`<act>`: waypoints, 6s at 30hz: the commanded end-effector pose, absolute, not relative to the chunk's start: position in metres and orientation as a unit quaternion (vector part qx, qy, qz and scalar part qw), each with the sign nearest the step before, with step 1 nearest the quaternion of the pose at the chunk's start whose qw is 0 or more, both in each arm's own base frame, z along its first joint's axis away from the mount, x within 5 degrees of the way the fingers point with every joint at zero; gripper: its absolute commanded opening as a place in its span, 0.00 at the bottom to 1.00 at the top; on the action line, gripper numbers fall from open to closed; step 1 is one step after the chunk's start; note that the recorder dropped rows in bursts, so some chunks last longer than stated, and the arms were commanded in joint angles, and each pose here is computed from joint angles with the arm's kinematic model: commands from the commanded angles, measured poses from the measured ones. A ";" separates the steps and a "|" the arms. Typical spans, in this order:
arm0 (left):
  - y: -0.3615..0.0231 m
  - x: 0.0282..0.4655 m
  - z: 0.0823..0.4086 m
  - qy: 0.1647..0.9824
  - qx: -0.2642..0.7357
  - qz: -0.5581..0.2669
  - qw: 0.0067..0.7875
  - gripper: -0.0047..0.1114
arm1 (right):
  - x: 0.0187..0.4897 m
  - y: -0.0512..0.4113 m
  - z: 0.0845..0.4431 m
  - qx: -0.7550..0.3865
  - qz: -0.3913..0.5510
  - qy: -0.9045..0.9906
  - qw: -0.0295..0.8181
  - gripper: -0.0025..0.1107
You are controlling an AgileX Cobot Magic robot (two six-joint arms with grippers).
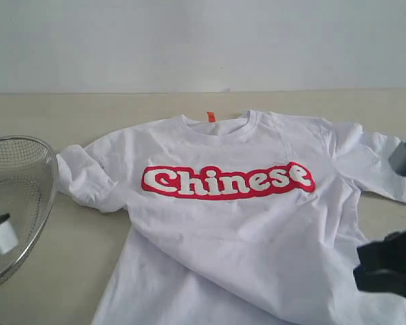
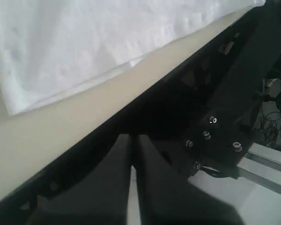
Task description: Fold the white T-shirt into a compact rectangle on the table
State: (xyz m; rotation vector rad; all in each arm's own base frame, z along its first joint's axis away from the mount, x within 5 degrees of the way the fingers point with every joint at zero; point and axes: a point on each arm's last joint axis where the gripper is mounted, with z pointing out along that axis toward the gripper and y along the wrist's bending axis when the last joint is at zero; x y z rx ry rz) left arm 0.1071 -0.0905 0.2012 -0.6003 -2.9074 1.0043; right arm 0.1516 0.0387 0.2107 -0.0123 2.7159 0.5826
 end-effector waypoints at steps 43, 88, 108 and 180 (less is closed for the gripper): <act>-0.109 0.224 0.086 -0.972 -0.087 0.195 0.097 0.08 | 0.145 0.050 0.211 -0.034 0.268 0.943 0.195 0.43; -0.124 0.201 0.193 -0.961 -0.157 0.211 -0.084 0.08 | 0.173 0.045 0.252 -0.026 0.242 0.926 0.290 0.14; -0.133 0.477 0.191 -0.955 -0.221 0.098 -0.171 0.08 | 0.171 0.049 0.255 -0.058 0.256 0.922 0.284 0.02; -0.134 0.491 0.243 -0.941 -0.158 0.244 -0.173 0.08 | 0.466 -0.027 0.186 0.053 0.101 0.977 0.182 0.02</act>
